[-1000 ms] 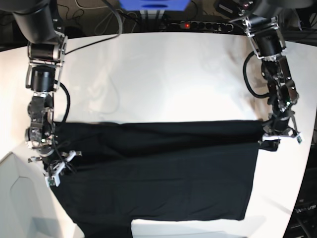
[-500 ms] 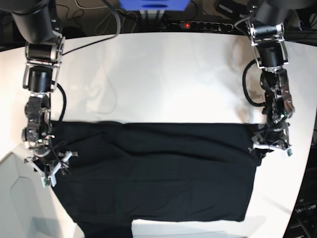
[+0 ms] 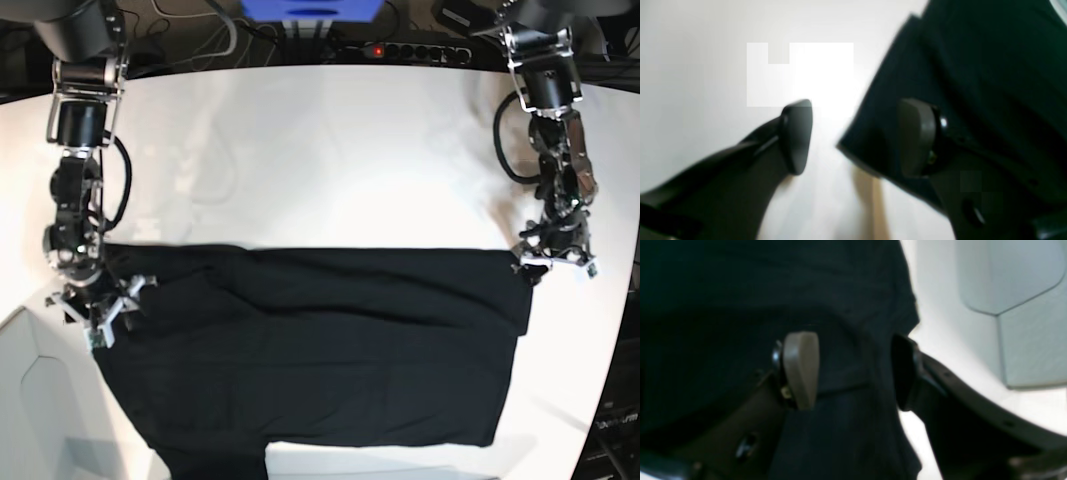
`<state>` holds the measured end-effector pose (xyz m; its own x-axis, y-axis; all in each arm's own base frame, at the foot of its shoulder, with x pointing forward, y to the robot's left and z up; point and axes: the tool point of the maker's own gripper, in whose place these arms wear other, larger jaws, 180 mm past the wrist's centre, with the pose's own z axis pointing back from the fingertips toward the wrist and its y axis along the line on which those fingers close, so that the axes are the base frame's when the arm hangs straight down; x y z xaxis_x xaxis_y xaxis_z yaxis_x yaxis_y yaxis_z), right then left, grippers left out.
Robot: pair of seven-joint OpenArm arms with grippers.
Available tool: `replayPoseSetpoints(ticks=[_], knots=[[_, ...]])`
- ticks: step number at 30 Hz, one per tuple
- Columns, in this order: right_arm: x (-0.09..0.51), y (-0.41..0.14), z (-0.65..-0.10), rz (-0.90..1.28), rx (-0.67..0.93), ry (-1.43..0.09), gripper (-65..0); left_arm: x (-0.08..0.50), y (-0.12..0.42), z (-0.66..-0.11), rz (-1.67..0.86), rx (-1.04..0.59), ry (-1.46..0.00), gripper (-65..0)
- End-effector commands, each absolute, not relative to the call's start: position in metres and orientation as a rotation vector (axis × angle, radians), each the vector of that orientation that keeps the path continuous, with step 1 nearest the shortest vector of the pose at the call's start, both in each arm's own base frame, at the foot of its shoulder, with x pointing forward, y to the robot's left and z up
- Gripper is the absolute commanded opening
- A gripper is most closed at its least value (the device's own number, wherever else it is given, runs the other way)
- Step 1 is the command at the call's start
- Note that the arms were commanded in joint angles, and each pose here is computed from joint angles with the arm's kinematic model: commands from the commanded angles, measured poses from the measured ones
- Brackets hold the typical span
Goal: Fold the T-shirt properly
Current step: 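Lift the shoulder edges and pull them over the shirt toward the hem, then drag the held edges back toward the robot, flattening the folded shirt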
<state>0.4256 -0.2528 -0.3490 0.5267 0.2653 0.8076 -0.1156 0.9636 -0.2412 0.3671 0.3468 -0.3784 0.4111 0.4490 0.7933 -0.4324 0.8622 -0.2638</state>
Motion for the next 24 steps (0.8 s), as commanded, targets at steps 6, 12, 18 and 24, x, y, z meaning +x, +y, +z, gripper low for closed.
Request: replayPoseSetpoints(ticks=[6,12,18,24], knots=[[0.419,-0.261,-0.337,0.229,-0.19,-1.04,-25.6,0.37,0.346,-0.389,0.584,-0.029,-0.999,-26.1],[0.405,-0.309,-0.337,0.089,-0.234,-1.03,-25.3,0.374,0.325,-0.402,0.524,-0.047,-0.956,-26.2],[0.375,-0.335,-0.366,0.051,-0.26,-0.939,-25.3,0.366,0.328,-0.419,0.54,-0.04,-0.907,-30.6],[0.354,-0.34,-0.386,0.058,-0.265,-0.882,-25.3,0.351,0.331,-0.444,0.576,-0.037,-0.835,-44.4]])
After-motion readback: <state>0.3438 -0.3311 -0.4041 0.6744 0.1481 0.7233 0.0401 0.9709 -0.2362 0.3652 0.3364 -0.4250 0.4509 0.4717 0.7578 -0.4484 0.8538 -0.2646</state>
